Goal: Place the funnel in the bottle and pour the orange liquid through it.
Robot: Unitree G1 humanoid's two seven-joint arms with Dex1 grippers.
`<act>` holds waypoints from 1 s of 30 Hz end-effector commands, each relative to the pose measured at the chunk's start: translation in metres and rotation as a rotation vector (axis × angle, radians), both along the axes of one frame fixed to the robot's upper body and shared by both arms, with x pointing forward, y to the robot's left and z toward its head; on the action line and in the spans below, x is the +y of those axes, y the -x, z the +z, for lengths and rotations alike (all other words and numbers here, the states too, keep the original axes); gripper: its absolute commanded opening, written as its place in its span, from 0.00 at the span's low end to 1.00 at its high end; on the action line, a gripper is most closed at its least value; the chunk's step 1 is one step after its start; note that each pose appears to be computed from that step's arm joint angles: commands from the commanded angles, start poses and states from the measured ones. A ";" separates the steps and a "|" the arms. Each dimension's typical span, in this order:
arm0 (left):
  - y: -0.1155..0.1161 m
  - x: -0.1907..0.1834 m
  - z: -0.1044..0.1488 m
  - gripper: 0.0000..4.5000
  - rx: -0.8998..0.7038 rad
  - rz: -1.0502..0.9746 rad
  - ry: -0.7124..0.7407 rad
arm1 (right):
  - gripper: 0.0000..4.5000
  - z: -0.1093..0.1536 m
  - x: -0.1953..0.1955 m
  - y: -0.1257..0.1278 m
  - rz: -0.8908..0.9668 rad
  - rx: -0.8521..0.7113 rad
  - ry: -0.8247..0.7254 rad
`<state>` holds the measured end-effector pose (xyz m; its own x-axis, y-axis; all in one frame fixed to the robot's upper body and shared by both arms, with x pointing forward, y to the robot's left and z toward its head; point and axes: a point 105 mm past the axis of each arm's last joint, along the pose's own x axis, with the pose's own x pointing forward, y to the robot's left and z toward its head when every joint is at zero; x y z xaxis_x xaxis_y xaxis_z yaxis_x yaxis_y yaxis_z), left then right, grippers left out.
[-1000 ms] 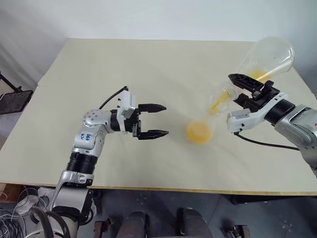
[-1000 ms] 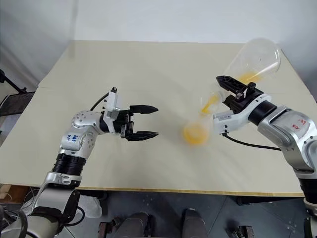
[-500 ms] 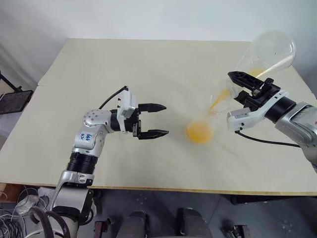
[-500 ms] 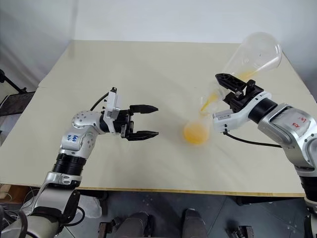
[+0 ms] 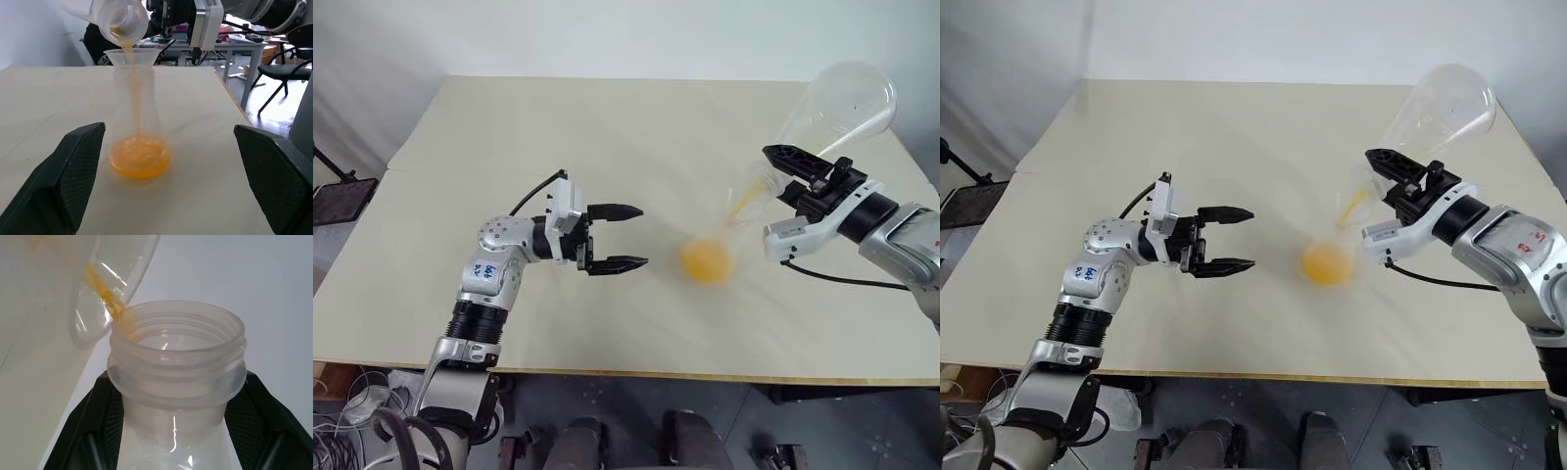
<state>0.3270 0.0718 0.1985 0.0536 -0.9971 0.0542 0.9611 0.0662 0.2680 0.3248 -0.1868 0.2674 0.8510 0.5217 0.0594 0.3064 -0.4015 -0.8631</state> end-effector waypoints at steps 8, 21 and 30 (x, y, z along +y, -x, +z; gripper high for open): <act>0.001 -0.001 0.008 1.00 -0.040 -0.002 0.011 | 0.54 0.010 0.001 0.003 0.023 -0.065 0.045; 0.001 0.000 0.008 1.00 -0.042 0.001 0.010 | 0.54 0.014 0.000 0.001 0.026 -0.081 0.031; 0.002 0.002 0.007 1.00 -0.050 0.013 0.003 | 0.54 0.017 -0.004 0.003 0.032 -0.042 -0.178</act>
<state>0.3273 0.0715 0.1983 0.0572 -0.9968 0.0552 0.9604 0.0701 0.2698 0.3281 -0.1890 0.2648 0.8407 0.5301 0.1110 0.3074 -0.2982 -0.9037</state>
